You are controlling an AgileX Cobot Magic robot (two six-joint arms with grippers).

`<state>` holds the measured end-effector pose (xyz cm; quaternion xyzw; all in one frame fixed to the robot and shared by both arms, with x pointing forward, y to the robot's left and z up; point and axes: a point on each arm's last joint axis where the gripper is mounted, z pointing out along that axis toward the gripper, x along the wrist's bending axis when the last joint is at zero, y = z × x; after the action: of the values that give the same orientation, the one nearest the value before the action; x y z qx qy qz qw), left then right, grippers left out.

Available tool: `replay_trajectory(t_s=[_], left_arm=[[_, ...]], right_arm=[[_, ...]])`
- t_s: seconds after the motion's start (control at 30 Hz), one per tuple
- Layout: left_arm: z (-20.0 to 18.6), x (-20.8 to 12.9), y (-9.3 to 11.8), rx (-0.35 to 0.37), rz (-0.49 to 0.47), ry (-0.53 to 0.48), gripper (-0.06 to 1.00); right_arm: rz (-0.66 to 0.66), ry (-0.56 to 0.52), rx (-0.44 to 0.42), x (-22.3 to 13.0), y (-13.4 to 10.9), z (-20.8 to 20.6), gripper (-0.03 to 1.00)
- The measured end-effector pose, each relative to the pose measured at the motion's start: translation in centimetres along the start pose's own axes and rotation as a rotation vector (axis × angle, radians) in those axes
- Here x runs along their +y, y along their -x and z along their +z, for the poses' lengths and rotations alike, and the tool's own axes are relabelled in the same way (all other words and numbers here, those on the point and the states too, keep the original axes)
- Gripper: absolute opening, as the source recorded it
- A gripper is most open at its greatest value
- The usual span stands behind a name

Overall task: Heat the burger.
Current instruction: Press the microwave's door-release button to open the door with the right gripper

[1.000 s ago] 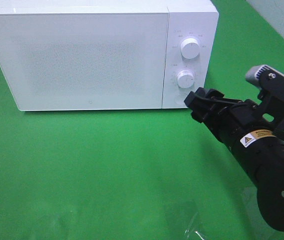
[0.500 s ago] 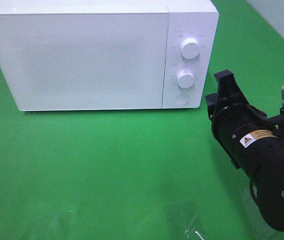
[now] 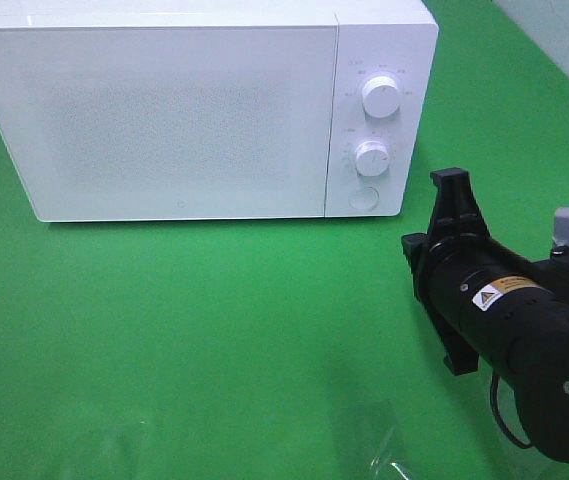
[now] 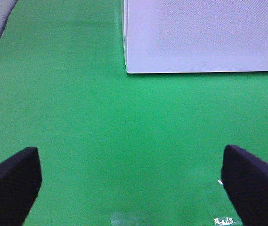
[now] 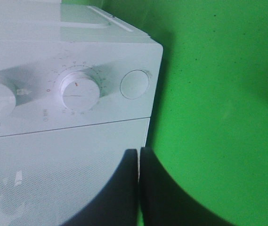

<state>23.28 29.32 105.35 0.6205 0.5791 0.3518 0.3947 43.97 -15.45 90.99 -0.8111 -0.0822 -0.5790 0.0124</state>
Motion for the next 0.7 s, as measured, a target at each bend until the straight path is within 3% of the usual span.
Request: replay_trajectory(t_s=[0.33, 0.7], left_arm=[[0.0, 0.0, 0.0, 0.0, 0.0, 0.0, 0.96], [0.0, 0.0, 0.0, 0.0, 0.0, 0.0, 0.96]], right_arm=[[0.025, 0.0, -0.025, -0.2, -0.4, 1.1, 0.0], [0.031, -0.016, -0.084, -0.7, -0.9, 5.6, 0.0]])
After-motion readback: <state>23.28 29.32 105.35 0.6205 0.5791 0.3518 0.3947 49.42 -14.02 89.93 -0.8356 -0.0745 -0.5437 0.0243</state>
